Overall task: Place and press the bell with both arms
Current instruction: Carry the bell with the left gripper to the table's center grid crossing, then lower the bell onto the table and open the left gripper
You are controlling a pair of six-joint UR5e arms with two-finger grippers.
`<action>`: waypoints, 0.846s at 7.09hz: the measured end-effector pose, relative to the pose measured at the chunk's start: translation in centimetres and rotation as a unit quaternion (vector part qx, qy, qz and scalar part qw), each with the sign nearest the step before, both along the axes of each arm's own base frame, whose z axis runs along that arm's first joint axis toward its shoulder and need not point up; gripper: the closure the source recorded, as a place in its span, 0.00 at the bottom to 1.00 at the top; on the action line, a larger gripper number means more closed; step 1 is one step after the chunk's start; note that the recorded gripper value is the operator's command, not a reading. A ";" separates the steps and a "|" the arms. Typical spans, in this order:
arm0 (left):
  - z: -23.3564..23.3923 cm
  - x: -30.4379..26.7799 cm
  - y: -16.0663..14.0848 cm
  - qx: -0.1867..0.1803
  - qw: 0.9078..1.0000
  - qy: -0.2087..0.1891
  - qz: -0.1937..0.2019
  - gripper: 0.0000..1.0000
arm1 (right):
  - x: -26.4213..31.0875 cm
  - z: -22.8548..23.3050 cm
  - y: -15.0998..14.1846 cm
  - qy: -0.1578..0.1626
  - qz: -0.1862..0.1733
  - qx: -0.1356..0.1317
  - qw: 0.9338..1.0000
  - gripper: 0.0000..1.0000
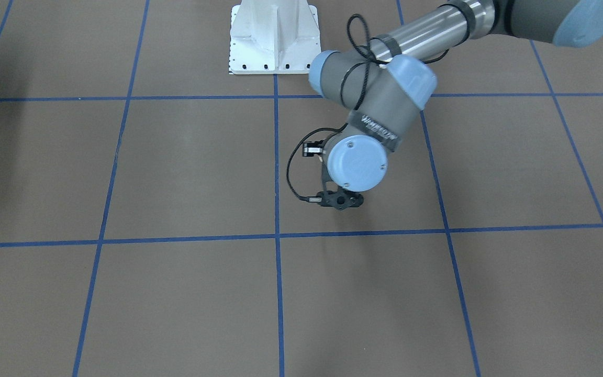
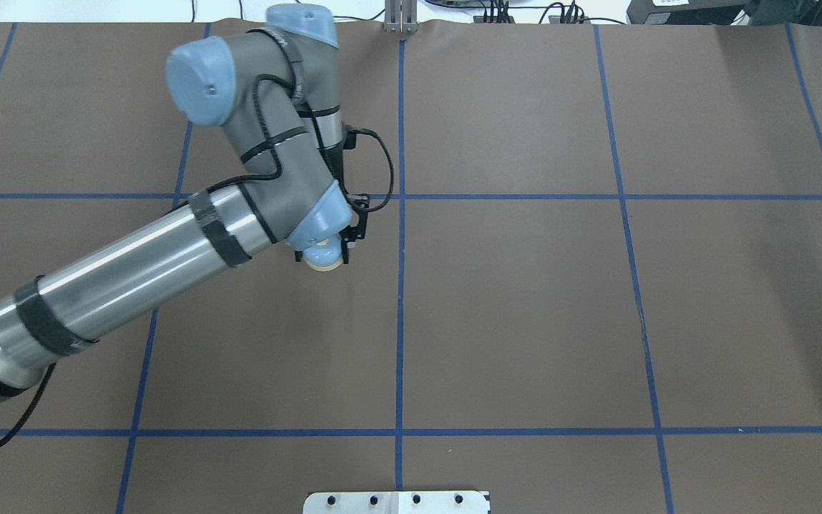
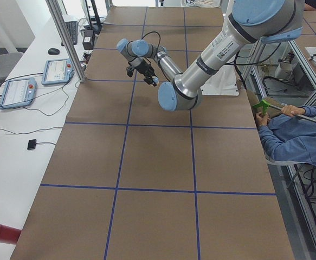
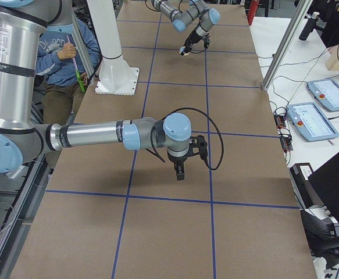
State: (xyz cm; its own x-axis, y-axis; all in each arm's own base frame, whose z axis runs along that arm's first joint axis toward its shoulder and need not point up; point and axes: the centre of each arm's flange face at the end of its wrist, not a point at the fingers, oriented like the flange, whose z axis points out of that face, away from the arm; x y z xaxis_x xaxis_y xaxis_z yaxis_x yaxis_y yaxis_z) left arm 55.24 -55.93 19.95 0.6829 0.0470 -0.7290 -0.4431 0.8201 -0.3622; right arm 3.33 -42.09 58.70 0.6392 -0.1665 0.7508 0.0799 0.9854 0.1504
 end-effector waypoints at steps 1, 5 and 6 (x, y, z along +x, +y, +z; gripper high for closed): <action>0.1 4.2 -0.3 0.001 1.000 0.008 -0.013 1.00 | 0.0 0.4 0.0 -0.002 0.000 -0.005 1.000 0.00; 0.3 12.1 2.9 -0.017 0.999 0.010 -0.034 1.00 | -0.1 1.1 0.0 -0.007 -0.001 -0.013 1.000 0.00; -0.4 12.4 3.0 -0.018 0.999 0.009 -0.037 1.00 | -0.2 1.3 0.0 -0.007 -0.001 -0.015 1.000 0.00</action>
